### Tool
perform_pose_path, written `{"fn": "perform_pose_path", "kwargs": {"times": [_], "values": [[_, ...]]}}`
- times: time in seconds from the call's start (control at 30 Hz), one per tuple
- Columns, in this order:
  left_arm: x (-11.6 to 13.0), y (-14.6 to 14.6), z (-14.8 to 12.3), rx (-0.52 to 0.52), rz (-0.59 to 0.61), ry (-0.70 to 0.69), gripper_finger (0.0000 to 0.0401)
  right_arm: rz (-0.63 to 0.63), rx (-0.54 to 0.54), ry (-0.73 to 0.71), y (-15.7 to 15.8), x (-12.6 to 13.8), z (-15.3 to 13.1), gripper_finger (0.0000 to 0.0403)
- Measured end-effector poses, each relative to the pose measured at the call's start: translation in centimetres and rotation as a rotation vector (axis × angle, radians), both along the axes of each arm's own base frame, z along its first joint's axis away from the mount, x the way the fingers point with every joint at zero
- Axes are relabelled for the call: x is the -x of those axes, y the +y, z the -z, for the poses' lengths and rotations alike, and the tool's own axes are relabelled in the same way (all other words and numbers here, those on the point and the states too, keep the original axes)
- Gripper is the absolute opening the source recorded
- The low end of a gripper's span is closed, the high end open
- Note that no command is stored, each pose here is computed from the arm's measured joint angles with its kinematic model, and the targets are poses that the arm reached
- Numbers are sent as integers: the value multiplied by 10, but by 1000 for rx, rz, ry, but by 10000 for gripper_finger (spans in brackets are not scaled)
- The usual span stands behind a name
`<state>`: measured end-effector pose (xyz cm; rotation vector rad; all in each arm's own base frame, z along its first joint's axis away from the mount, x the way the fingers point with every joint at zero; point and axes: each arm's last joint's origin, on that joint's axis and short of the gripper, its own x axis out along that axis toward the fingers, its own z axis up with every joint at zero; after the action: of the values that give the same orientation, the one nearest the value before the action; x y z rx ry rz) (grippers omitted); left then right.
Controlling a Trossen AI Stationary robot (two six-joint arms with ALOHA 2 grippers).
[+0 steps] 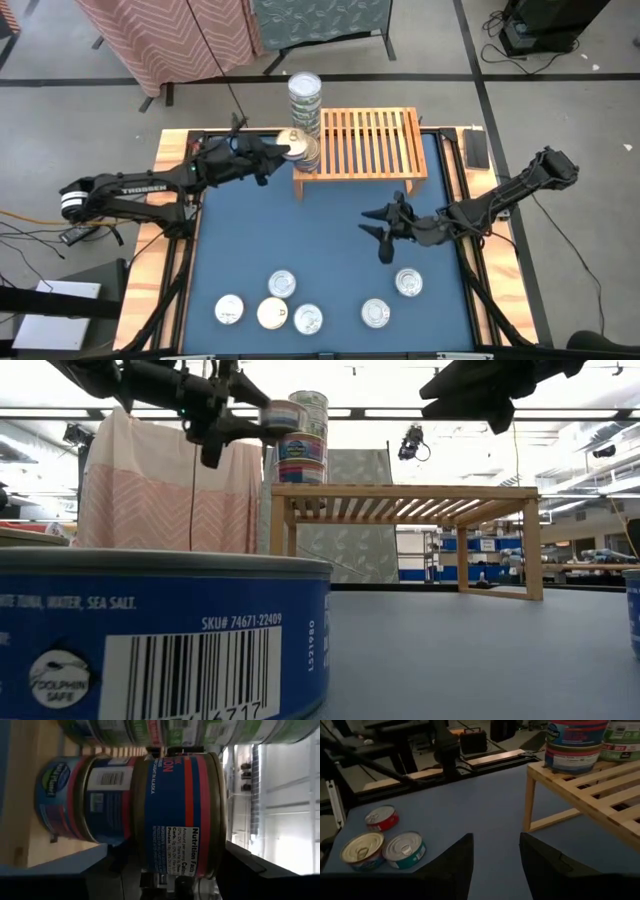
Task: Stack canned seafood by type on shelf
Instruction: Stack the blue tuna can on top of the other blue tuna cans on the shelf
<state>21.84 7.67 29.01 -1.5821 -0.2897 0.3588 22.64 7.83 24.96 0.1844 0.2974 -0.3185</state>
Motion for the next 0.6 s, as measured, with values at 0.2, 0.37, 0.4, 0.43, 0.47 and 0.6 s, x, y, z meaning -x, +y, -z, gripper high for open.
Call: {"fn": "perform_pose_path", "kwargs": {"times": [0.2, 0.37, 0.4, 0.43, 0.47, 0.6], "values": [[-7, 2, -3, -8, 10, -23, 199, 24, -23, -7, -4, -1, 0, 162], [-7, 2, -3, -9, 2, -19, 199, 23, -23, -6, -4, -1, 0, 162], [-7, 2, -3, -11, 4, -18, 199, 23, -23, -6, -4, -1, 0, 162], [-7, 2, -4, -21, 11, -20, 199, 22, -23, -5, -4, -1, 0, 162], [-7, 2, -5, -41, 17, -24, 199, 22, -21, -4, -4, -1, 0, 162], [-7, 2, -15, -108, 25, -103, 251, 22, -20, -3, -4, -1, 0, 162]]}}
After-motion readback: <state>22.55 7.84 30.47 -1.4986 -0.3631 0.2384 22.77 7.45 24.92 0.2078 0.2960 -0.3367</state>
